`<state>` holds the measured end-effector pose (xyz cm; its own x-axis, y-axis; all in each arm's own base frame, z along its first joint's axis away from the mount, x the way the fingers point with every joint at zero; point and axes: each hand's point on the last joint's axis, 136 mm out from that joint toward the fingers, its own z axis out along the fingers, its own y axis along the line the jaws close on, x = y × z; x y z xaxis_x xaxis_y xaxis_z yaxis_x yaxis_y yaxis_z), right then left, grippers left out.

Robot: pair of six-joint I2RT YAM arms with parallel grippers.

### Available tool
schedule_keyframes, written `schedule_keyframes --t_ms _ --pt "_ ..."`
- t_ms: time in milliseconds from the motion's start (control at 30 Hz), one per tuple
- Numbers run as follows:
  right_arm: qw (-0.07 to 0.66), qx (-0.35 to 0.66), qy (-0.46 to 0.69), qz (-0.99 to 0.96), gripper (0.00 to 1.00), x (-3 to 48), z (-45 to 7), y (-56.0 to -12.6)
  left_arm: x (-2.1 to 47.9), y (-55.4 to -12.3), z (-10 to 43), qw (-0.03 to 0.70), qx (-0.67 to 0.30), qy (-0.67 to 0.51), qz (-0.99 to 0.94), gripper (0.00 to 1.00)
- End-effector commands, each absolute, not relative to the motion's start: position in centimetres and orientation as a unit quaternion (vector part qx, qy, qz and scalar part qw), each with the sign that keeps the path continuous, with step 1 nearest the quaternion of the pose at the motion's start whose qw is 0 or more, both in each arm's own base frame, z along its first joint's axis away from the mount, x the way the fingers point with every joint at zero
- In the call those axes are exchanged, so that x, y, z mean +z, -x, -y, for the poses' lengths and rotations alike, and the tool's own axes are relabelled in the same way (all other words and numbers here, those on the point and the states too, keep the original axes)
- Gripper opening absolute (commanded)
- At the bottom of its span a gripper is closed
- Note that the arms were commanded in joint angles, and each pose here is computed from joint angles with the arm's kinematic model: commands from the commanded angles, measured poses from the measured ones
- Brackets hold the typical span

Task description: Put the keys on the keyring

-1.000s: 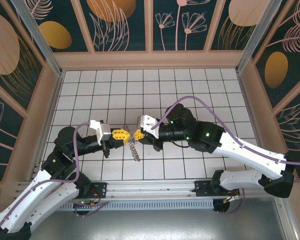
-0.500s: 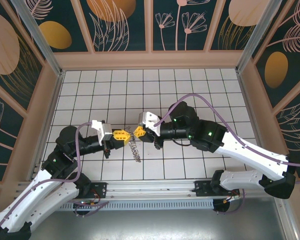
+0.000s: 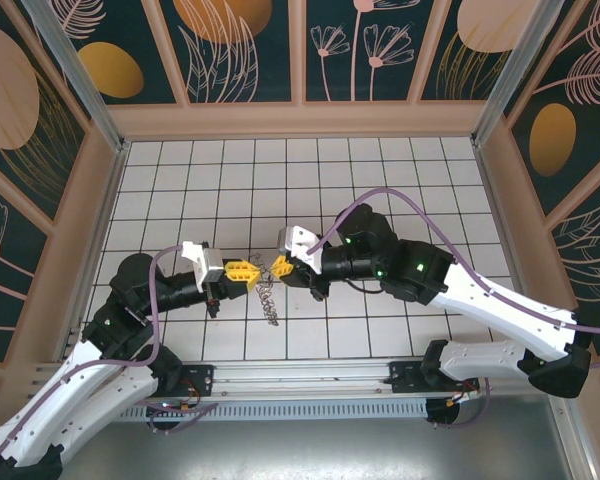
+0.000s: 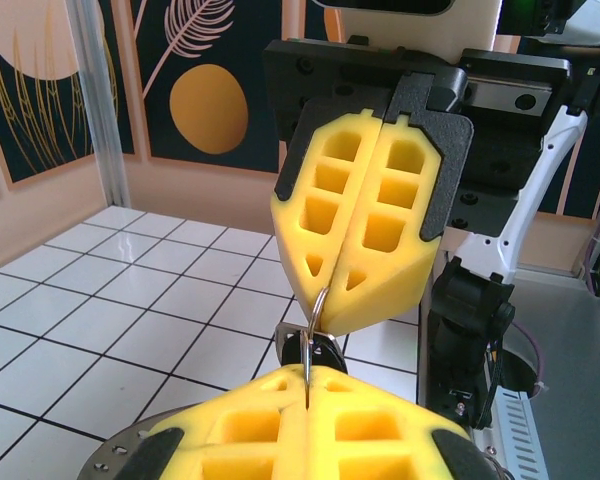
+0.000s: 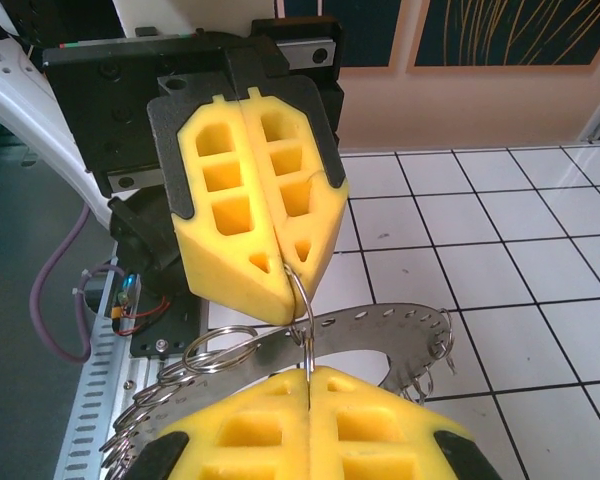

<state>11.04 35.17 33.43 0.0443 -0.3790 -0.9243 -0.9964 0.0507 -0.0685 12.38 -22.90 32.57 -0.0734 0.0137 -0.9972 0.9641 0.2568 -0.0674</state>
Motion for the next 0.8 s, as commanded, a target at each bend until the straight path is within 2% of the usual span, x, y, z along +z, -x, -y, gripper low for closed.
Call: schedule_keyframes --t_ms 0,767 --pt "0.433 0.373 0.579 -0.581 0.00 34.98 -35.30 -11.15 34.66 -11.97 22.68 0.562 -0.439 -0.427 -0.556 0.00" --pt "0.425 0.367 0.576 -0.594 0.00 34.51 -34.98 -11.37 34.74 -12.00 22.97 0.560 -0.443 -0.431 -0.552 0.00"
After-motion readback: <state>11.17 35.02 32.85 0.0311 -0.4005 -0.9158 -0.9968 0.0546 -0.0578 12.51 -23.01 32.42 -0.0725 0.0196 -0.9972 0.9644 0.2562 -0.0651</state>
